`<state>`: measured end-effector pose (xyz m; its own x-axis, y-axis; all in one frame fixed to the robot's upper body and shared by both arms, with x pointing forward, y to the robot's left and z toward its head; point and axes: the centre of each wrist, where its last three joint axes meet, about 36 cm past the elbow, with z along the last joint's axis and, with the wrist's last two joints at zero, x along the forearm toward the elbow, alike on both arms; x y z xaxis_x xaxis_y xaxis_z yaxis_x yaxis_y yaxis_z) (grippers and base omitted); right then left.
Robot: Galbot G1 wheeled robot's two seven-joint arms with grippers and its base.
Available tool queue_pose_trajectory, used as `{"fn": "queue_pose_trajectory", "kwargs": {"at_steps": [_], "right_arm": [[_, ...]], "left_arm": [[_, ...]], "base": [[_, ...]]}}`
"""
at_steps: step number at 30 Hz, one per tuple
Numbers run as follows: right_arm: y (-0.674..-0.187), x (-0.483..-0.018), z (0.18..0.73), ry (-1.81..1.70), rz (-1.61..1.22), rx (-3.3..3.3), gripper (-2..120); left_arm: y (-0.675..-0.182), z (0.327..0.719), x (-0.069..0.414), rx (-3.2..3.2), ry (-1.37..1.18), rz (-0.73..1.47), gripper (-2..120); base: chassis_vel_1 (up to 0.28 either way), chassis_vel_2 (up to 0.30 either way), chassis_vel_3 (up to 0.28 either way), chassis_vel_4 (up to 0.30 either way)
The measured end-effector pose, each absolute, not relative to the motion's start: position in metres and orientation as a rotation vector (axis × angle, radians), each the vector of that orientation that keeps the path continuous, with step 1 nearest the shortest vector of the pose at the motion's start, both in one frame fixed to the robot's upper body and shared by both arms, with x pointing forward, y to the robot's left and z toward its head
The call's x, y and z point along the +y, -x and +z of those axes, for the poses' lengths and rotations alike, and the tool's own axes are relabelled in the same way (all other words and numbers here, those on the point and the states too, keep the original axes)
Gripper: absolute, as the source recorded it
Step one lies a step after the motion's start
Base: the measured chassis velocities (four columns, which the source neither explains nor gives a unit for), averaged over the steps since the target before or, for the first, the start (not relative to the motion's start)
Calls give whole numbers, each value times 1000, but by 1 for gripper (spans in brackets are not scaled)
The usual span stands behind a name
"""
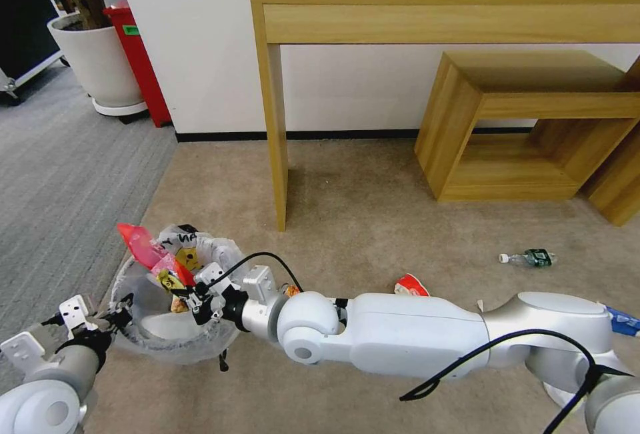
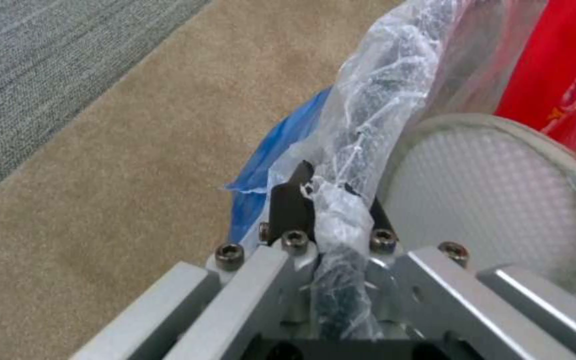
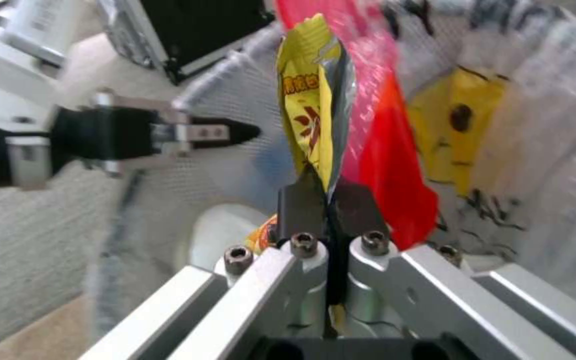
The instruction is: Pick up the trash bin and place the garbage on the floor into it.
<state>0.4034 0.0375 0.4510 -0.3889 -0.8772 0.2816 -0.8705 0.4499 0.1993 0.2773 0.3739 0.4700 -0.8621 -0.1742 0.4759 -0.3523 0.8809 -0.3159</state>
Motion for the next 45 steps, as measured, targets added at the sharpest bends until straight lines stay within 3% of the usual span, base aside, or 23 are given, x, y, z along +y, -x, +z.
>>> {"fn": "queue_pose_trajectory", "kwargs": {"at_steps": [4,6,12,18,24,30,45], "right_arm": [[-405,36,449,-1466,-21,-2370,2],[-405,35,446,-1453,-15,-2371,15],[-405,35,447,-1450,-14,-2380,31],[-408,30,451,-1458,-34,-2397,59],[-410,27,452,-1481,-47,-2410,75],[-411,25,454,-1520,-73,-2426,98],[-415,23,451,-1615,-184,-2509,100]], "left_arm": [[-277,470,374,-2608,-384,552,1],[-277,469,373,-2607,-379,555,1],[-278,468,372,-2604,-378,556,1],[-279,464,372,-2595,-382,556,1],[-280,463,372,-2596,-378,557,1],[-280,462,371,-2594,-377,556,1],[-278,461,371,-2593,-377,554,1]], "base": [[0,0,0,0],[0,0,0,0],[0,0,0,0],[0,0,0,0],[0,0,0,0],[0,0,0,0],[0,0,0,0]]}}
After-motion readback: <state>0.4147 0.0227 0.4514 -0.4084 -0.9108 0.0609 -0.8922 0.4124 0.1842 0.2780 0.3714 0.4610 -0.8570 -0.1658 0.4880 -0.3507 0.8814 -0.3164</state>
